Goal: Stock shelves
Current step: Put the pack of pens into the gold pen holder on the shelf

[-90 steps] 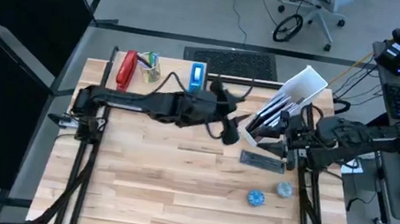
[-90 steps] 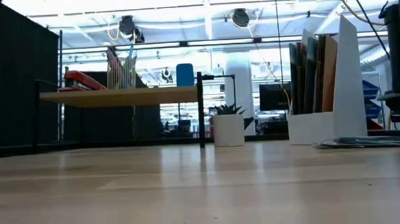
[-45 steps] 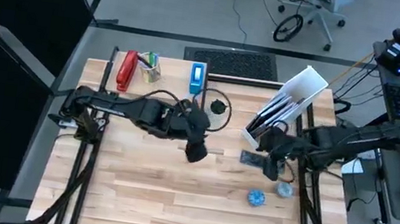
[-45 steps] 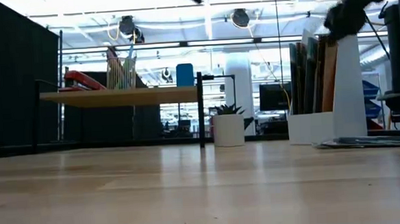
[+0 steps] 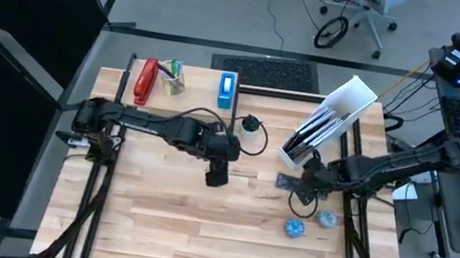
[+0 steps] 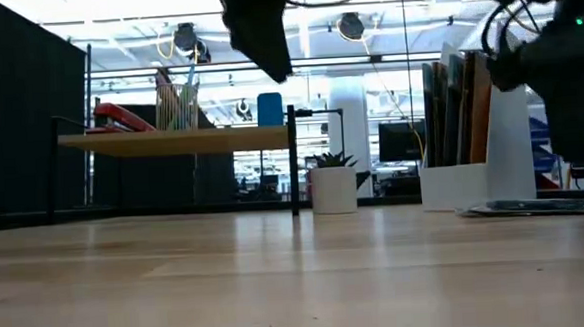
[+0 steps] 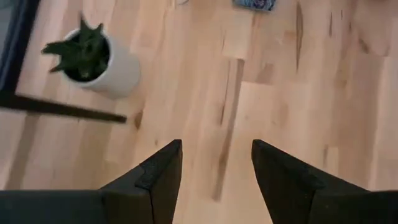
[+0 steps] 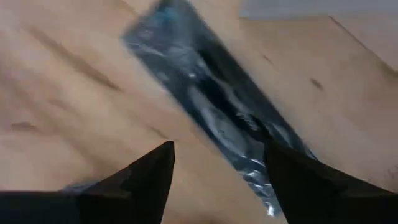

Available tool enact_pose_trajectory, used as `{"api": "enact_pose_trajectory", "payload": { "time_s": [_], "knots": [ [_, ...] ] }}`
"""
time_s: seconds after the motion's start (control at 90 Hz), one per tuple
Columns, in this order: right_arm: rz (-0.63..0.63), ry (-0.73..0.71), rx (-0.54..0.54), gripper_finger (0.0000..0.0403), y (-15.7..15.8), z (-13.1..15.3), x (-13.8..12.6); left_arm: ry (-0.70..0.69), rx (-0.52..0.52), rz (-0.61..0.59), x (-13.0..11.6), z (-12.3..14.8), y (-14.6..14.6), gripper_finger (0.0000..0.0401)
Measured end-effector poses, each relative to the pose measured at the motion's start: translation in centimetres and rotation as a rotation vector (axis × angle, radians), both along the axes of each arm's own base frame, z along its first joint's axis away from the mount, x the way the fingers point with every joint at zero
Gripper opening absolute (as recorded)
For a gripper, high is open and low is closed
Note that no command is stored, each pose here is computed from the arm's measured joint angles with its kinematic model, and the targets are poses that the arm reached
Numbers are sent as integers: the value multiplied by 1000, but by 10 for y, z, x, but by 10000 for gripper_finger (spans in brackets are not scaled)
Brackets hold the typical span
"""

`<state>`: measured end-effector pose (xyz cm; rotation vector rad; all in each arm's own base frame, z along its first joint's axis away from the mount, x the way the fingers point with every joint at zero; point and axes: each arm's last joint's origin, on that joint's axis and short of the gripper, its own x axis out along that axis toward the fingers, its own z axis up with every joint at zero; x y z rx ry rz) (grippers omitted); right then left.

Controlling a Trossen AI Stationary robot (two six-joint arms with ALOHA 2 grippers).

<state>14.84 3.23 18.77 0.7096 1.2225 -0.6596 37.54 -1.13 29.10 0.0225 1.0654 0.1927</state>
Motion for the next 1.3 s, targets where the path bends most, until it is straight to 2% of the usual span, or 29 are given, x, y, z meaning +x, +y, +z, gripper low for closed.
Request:
{"api": "enact_pose_trajectory", "payload": {
  "time_s": [0.2, 0.4, 0.611, 0.789, 0.978, 1.078, 1.3],
  "knots": [
    [-9, -9, -42, 231, -3, -20, -4, -2, 23, -48, 2, -24, 12, 180],
    [-19, -109, -31, 231, -2, -40, 0, 65, 27, -42, -5, -48, 19, 180],
    [-3, -287, -4, 231, 4, -46, 24, 53, 0, 11, -8, -66, 19, 180],
    [49, -433, 8, 231, 10, -54, 51, -13, -36, 63, -7, -77, 18, 180],
    [148, -578, -2, 231, 16, -48, 72, -77, -53, 85, -2, -75, 18, 180],
    [240, -525, -10, 231, 16, -33, 73, -116, -56, 86, 1, -73, 18, 180],
    [386, -220, -102, 231, 10, -6, 50, -128, -58, 88, 2, -73, 18, 180]
  ]
}}
